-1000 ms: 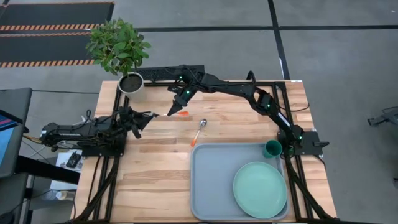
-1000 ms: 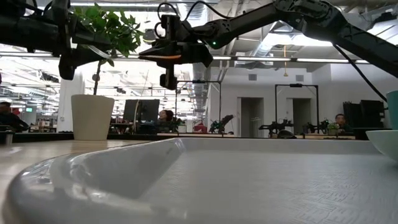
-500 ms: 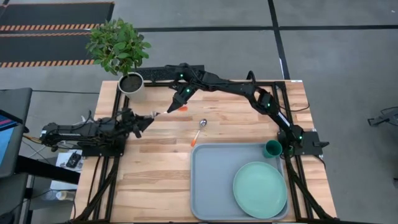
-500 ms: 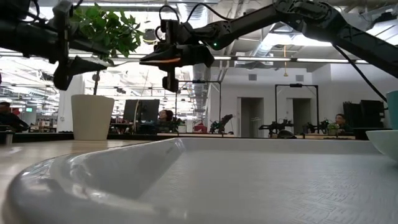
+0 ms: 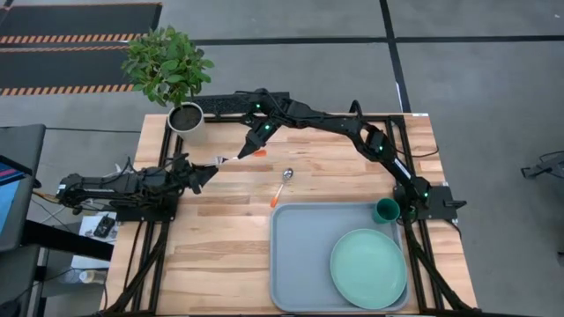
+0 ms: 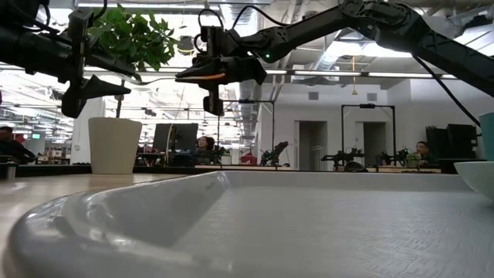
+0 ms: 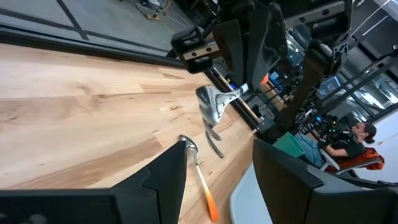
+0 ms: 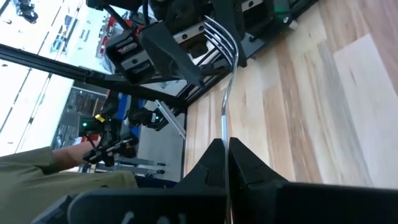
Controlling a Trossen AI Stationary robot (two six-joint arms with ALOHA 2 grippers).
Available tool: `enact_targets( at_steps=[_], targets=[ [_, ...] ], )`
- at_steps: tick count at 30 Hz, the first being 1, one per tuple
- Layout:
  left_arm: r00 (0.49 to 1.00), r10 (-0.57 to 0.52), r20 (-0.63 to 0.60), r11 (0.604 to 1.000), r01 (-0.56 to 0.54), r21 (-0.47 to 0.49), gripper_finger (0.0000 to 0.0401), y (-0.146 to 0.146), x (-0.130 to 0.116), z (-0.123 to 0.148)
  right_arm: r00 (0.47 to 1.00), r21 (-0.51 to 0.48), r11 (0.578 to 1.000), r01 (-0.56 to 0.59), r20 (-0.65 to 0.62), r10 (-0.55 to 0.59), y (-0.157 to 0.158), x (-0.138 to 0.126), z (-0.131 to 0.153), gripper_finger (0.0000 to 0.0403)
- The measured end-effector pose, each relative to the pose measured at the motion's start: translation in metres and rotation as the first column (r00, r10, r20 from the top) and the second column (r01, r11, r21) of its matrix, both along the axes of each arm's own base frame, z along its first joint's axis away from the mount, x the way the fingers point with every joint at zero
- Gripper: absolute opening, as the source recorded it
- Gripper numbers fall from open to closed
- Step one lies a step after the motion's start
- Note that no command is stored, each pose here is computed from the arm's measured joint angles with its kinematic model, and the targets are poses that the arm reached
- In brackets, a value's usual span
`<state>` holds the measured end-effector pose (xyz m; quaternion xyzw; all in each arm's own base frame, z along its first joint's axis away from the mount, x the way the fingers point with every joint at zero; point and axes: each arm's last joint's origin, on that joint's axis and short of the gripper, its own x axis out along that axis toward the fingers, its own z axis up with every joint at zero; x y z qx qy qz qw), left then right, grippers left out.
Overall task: Pick and place plate/cup/fork/spoon on tray
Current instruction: Put the orange fork on the left of the light blue plate on the blue serving tray
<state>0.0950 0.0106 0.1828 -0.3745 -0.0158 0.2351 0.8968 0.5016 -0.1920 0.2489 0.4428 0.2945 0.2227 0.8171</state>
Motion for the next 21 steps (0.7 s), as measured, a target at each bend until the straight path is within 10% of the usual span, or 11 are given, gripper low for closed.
enact_targets(
  at_steps=[21],
  targets=[
    [0.998,0.049,-0.042,0.992,-0.054,-0.112,0.0169,0.0007,-0.0024,-0.0092,0.997,-0.067,0.998,0.017,-0.069,-0.022,0.0053,-0.0031,-0.0090,0.0009]
  ],
)
